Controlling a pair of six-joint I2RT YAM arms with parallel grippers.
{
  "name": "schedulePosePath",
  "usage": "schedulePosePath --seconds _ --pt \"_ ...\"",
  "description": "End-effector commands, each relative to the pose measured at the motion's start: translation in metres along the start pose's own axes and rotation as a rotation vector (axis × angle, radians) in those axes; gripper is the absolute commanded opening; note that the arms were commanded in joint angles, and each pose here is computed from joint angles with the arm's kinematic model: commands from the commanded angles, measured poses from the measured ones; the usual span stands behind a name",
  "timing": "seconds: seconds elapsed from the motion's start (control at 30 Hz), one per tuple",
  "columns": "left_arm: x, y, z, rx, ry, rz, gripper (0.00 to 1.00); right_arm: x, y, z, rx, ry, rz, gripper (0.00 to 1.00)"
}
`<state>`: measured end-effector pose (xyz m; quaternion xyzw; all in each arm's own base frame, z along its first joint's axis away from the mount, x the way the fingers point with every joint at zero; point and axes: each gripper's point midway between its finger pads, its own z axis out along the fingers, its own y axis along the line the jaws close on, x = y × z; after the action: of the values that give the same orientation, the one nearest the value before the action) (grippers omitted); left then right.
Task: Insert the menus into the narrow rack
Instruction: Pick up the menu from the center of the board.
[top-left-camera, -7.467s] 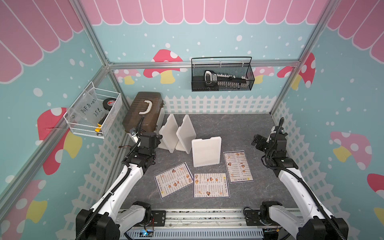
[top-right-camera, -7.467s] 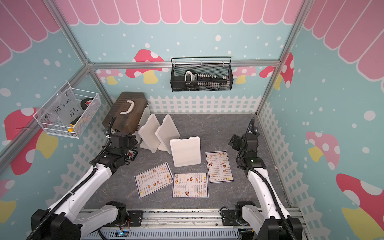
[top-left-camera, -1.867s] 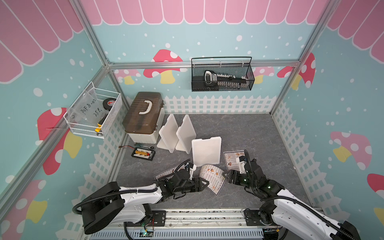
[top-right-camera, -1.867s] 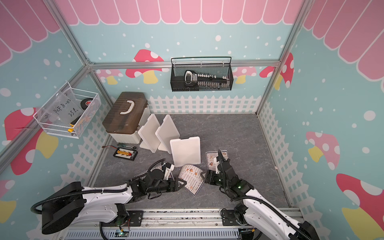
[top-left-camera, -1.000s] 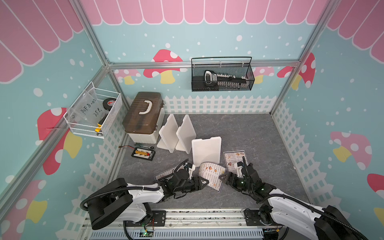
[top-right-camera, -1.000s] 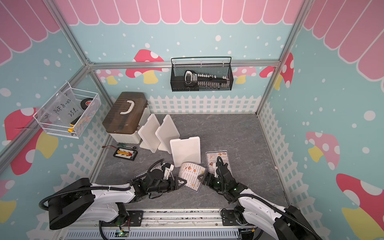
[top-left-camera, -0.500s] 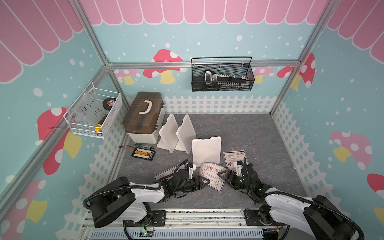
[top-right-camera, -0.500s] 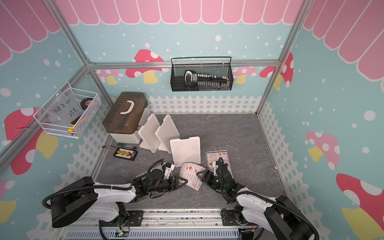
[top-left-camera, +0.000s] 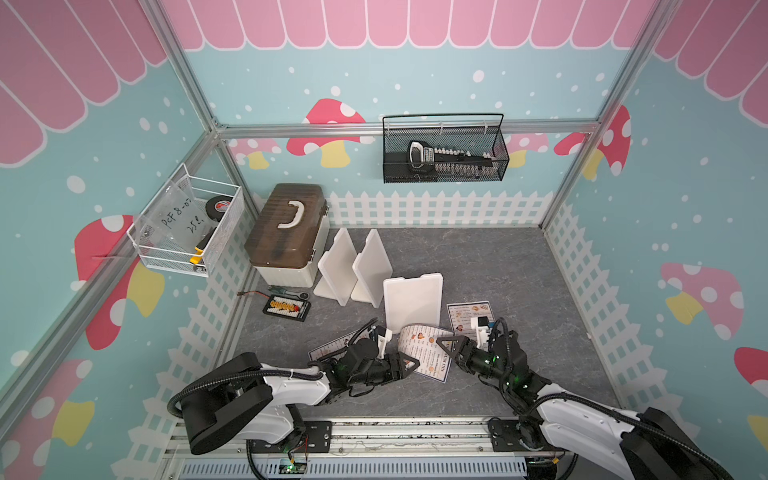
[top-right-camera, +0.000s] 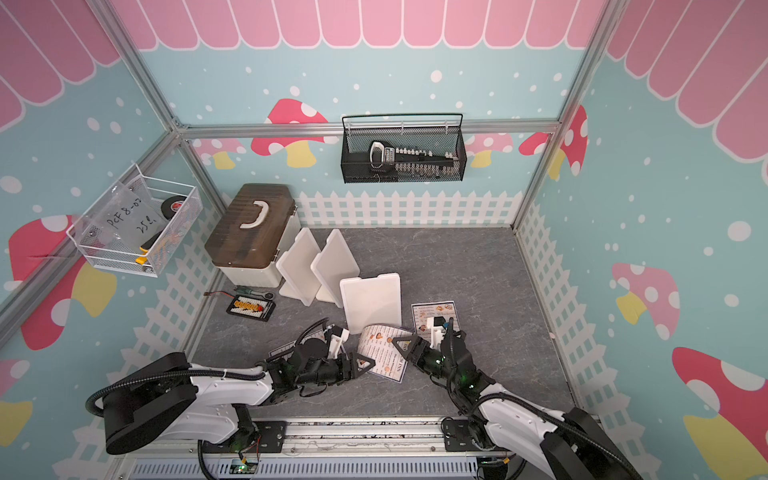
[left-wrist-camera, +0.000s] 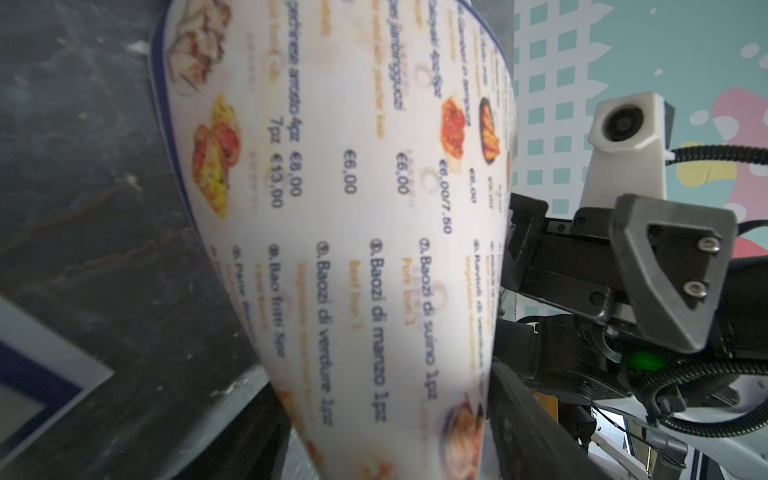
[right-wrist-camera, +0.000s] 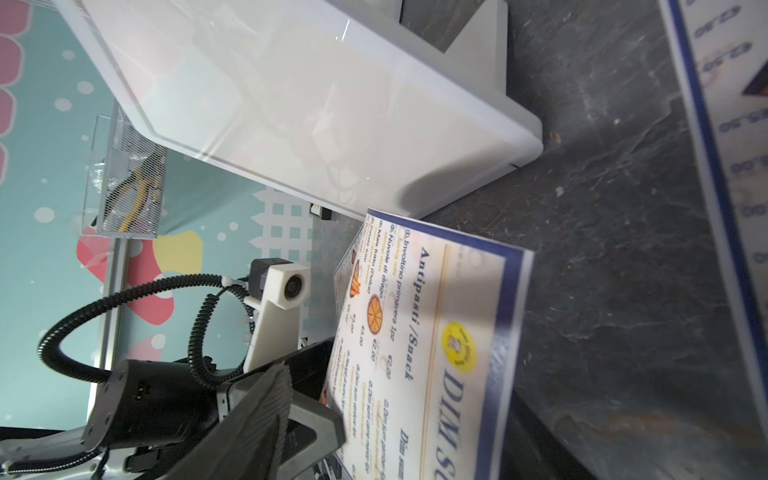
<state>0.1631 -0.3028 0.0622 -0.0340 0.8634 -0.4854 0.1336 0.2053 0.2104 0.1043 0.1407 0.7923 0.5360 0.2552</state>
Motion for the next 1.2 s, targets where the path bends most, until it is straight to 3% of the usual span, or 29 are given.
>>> schedulePosePath --seconds 0.0,0.87,1.0,1.17 --pt "0.0 0.006 0.001 -0.012 -0.003 -0.021 0.72 -0.001 -0.009 -0.007 0.039 -0.027 0.016 0.64" --pt "0.001 0.003 0.005 -0.01 0.017 -0.015 0.74 -0.002 -0.004 -0.008 0.045 -0.023 -0.036 0.11" --pt "-0.001 0.002 -0.001 -0.02 0.007 0.001 0.8 -0.004 0.001 -0.012 0.056 -0.026 -0.081 0.01" --pt "-0.013 -0.002 -0.029 -0.141 -0.043 0.091 0.93 -0.008 0.01 -0.025 0.126 -0.016 -0.203 0.0"
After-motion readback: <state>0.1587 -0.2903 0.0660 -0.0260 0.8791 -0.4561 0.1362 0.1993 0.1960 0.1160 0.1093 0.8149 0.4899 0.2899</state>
